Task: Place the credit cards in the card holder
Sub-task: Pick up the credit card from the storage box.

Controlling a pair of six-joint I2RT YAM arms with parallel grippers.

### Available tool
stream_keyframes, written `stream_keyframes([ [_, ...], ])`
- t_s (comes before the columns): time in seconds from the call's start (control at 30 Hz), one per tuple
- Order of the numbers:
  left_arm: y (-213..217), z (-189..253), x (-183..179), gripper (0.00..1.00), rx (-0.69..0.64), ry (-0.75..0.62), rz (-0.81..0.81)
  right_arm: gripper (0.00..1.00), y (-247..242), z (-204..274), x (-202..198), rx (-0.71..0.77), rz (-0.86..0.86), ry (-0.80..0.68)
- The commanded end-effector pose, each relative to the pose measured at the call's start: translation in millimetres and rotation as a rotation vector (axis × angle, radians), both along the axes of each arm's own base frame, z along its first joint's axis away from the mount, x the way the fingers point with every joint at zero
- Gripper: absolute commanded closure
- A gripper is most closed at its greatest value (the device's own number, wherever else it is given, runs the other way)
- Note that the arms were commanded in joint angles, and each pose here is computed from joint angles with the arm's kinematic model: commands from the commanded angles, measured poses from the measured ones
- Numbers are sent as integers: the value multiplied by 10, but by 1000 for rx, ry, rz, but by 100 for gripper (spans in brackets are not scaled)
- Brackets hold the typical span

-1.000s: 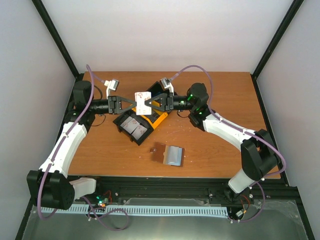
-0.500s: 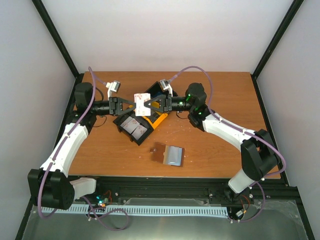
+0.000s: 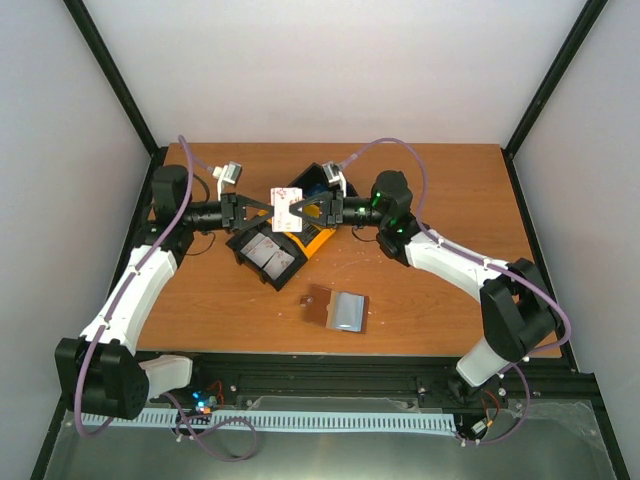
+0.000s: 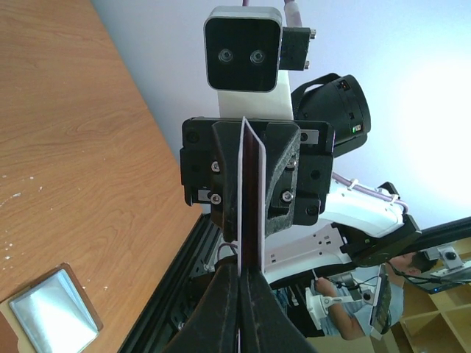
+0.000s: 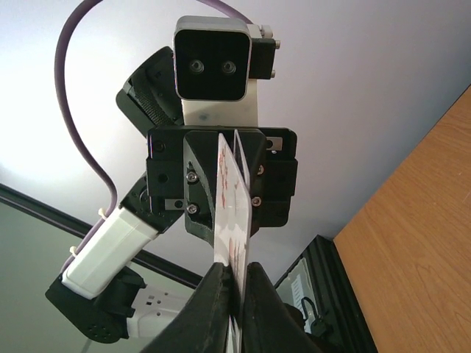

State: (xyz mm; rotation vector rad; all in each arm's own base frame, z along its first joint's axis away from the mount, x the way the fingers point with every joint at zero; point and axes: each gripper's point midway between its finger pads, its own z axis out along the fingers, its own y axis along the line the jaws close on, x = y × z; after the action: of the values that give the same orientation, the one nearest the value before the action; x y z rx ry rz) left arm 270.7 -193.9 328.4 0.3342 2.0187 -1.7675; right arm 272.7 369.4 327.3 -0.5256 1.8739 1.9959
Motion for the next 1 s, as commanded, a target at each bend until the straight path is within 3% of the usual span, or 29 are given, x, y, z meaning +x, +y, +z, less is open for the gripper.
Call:
stream_keyframes([
  [0.0, 72, 236, 66, 99, -1, -49, 48, 94, -77, 20, 22, 15, -33, 7],
  [0.43, 166, 113, 202, 99, 36, 14, 128, 97, -134, -113, 155, 18, -103, 89],
  [0.63, 366, -53, 390, 99, 176, 9, 280, 97, -426, -291, 233, -35, -196, 103],
  [0.73, 399, -207, 393, 99, 235, 8, 294, 97, -701, -531, 196, -124, -275, 116],
  [0.97, -101, -752, 116, 99, 331, 90, 162, 97, -1469, -1553, -194, -603, -495, 220],
])
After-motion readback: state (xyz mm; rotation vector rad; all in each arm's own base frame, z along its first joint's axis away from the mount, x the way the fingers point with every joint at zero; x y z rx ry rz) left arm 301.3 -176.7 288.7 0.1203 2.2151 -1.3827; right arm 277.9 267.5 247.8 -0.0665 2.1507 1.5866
